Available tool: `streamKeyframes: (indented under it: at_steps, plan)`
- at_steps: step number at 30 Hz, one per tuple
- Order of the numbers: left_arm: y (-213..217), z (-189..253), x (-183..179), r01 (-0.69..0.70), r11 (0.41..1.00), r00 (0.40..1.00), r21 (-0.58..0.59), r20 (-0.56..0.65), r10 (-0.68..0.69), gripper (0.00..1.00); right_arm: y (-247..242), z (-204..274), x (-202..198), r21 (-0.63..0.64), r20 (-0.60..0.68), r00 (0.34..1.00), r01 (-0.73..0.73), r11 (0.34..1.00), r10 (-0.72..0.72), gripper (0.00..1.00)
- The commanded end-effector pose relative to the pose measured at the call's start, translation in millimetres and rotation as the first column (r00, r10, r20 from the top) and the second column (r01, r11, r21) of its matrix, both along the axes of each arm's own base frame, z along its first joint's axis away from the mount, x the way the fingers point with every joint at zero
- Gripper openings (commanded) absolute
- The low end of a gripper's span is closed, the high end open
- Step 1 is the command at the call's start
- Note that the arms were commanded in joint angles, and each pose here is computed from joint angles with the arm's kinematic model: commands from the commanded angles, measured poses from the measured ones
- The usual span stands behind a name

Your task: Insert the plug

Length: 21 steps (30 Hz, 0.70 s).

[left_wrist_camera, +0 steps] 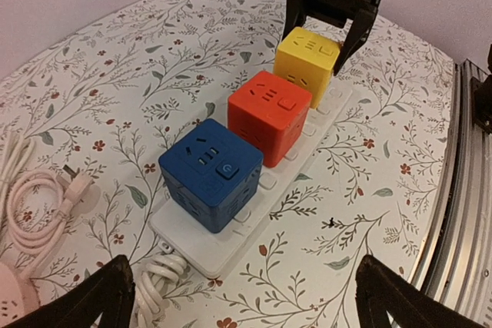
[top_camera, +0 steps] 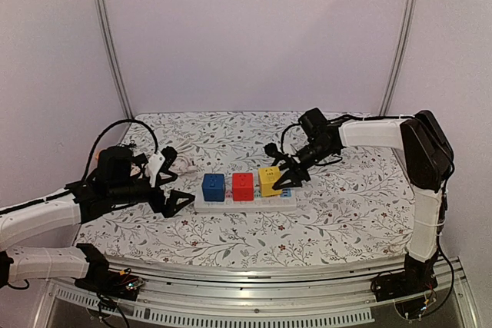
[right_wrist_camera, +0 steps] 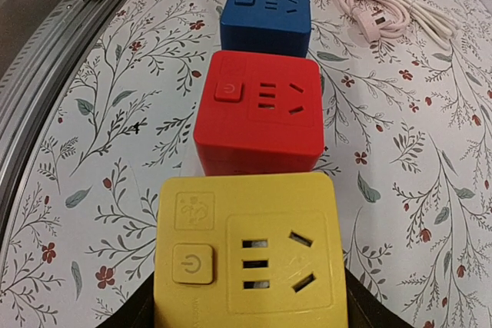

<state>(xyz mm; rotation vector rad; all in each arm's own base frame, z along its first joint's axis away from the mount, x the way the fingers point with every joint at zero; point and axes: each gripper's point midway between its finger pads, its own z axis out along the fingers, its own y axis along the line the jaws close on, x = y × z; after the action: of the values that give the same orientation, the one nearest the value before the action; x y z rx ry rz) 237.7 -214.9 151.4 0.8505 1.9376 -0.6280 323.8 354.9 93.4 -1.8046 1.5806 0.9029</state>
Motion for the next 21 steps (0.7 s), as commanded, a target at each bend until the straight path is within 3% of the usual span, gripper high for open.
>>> streamKeyframes:
  at_steps: [1,6,11,16,21]
  plan:
    - [2,11,8,-0.001,1.000,0.999,0.011,0.055,0.000,0.99,-12,-9,-8,-0.052,-0.047,0.999,0.015,0.999,-0.018,0.00]
    - [-11,22,6,0.157,0.980,0.978,0.123,0.115,-0.172,0.99,-18,-9,-14,-0.071,-0.057,0.998,0.019,0.997,-0.023,0.00]
    - [-10,16,13,0.309,0.900,0.940,0.309,0.046,-0.338,1.00,-22,-14,-21,-0.089,-0.085,0.996,0.025,0.996,-0.033,0.00]
    - [-15,14,31,0.343,0.870,0.915,0.354,0.082,-0.394,1.00,-19,-16,-16,-0.096,-0.076,0.996,0.048,0.994,-0.056,0.00]
    - [-19,4,31,0.404,0.830,0.886,0.384,0.062,-0.460,1.00,-22,-33,-34,-0.210,-0.083,0.995,0.034,0.977,-0.053,0.00]
